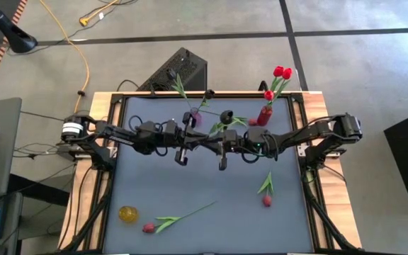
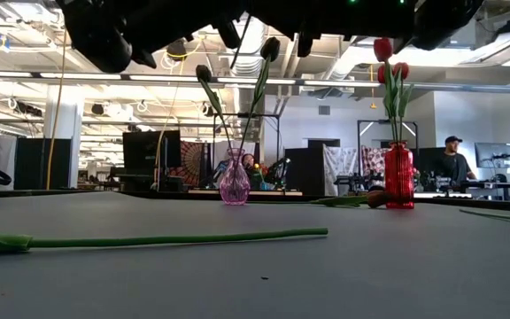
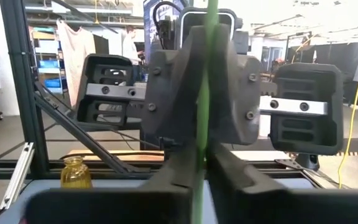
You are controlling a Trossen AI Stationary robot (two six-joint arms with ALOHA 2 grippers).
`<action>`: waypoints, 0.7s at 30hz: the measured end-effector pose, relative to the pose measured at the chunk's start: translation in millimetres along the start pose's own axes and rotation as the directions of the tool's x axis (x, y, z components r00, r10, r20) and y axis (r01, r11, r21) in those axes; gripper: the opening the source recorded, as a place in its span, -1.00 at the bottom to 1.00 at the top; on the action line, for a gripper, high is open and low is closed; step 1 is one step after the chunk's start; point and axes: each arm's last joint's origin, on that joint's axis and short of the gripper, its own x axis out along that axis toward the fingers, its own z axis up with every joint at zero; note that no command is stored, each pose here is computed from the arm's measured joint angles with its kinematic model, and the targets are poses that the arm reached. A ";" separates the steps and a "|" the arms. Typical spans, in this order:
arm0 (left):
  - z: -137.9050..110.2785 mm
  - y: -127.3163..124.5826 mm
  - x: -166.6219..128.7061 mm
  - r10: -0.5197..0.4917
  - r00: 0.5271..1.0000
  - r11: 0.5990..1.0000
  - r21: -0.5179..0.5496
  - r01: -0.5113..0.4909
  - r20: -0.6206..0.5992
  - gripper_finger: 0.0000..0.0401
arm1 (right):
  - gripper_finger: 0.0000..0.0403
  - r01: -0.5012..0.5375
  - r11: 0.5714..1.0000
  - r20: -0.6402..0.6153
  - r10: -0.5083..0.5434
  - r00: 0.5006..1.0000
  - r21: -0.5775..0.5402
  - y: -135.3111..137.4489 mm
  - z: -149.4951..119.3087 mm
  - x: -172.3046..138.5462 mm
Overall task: Sort flowers into vase by color
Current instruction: Put the black flower into the violet vase
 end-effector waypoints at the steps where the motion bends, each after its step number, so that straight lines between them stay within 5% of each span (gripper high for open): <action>1: -0.1 0.7 -0.1 0.001 1.000 1.000 -0.001 -0.001 -0.002 -1.00 | -0.82 -0.001 1.000 -0.005 0.001 1.000 -0.001 0.1 -0.3 -0.1; 11: -4.6 9.8 -2.6 -0.018 0.998 1.000 -0.010 0.017 -0.065 -1.00 | -0.85 0.005 0.995 -0.143 0.009 0.990 0.100 -0.6 -2.5 -6.2; 21: -16.9 21.4 -7.1 -0.013 0.978 0.999 -0.046 0.003 -0.210 -1.00 | -0.87 0.063 0.989 -0.380 -0.007 0.925 0.135 -7.1 5.3 -30.8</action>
